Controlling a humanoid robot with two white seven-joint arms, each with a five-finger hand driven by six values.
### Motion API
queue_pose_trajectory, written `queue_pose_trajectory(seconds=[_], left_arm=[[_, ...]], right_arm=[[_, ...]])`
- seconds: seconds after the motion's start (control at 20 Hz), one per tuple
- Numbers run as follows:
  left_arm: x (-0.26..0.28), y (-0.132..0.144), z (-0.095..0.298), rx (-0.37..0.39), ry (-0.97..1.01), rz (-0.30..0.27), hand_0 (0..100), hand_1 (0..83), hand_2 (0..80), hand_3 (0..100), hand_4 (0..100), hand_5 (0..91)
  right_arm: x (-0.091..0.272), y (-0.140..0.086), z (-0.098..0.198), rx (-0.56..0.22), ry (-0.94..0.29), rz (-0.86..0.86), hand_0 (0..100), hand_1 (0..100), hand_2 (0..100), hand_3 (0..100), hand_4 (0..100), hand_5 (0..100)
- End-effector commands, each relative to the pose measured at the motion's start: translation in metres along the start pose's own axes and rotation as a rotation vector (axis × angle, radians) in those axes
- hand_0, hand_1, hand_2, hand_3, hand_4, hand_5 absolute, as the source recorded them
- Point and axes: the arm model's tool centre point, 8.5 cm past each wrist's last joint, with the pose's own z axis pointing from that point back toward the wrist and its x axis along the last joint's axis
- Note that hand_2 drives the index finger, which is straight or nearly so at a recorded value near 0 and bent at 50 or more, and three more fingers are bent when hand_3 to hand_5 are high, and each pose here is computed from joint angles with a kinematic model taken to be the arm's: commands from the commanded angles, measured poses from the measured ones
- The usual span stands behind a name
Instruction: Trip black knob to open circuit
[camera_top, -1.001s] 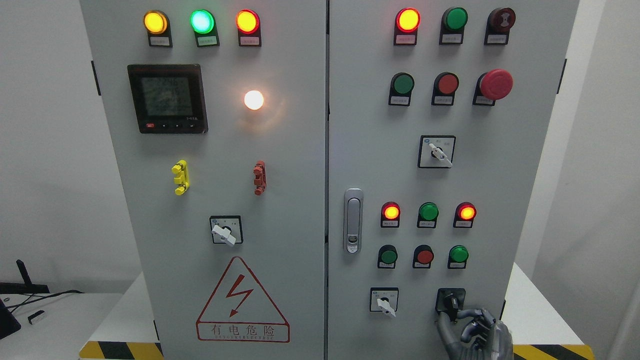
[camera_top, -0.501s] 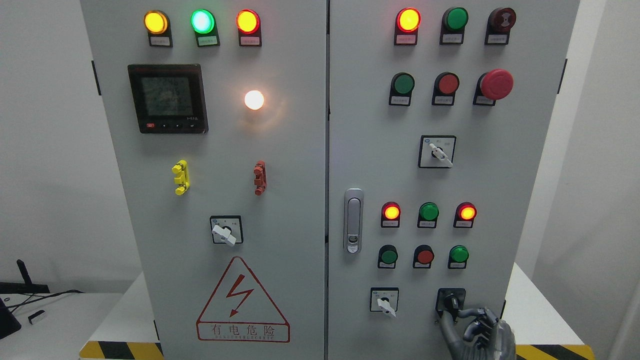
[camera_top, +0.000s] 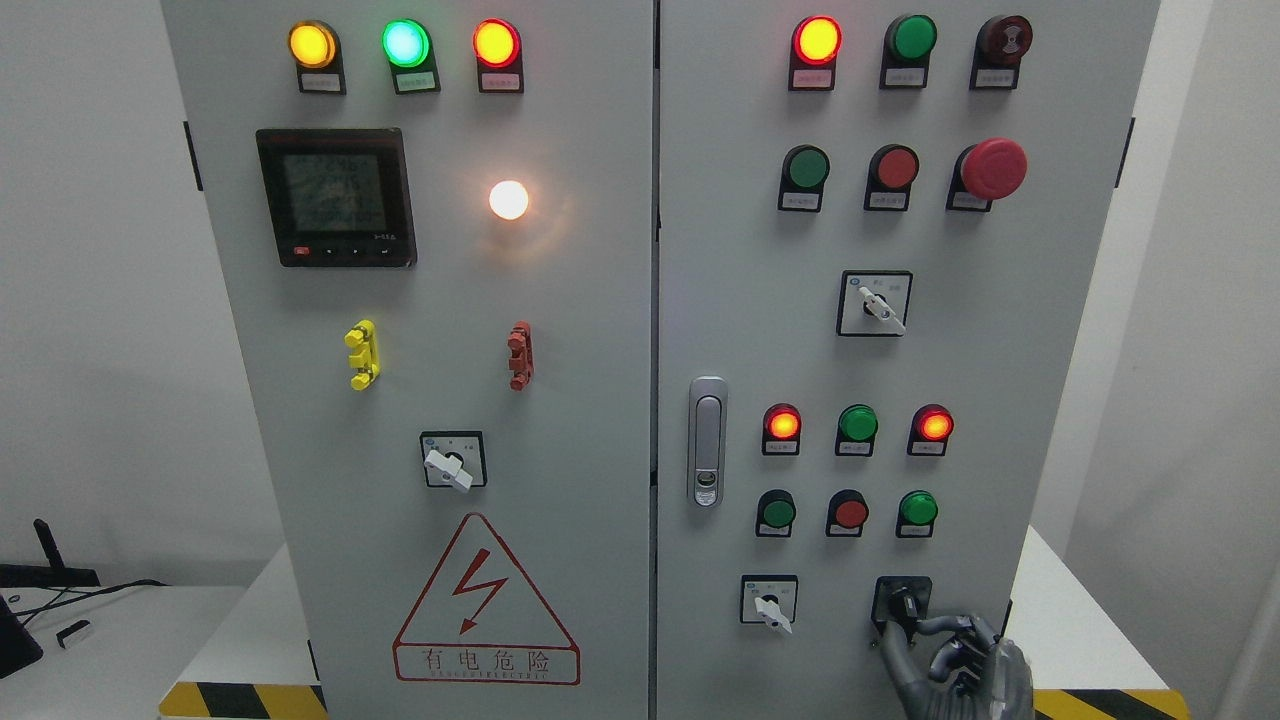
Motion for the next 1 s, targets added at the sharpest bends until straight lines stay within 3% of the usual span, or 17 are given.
queue_pose_trajectory(seconds=[0.0, 0.95], left_arm=[[0.0004, -0.0002, 0.0, -0.004, -0.002, -0.03, 12, 38.9, 0.0, 0, 0, 0.0], [0.0004, -0.0002, 0.0, -0.004, -0.002, -0.03, 12, 38.9, 0.0, 0, 0, 0.0]], right_arm=[[0.0027, 0.01, 0.0034, 0.031, -0.007, -0.003, 31, 80, 60, 96, 92, 99], [0.004, 0.0123, 0.0013, 0.037, -0.007, -0.008, 34, 81, 60, 97, 93, 99]])
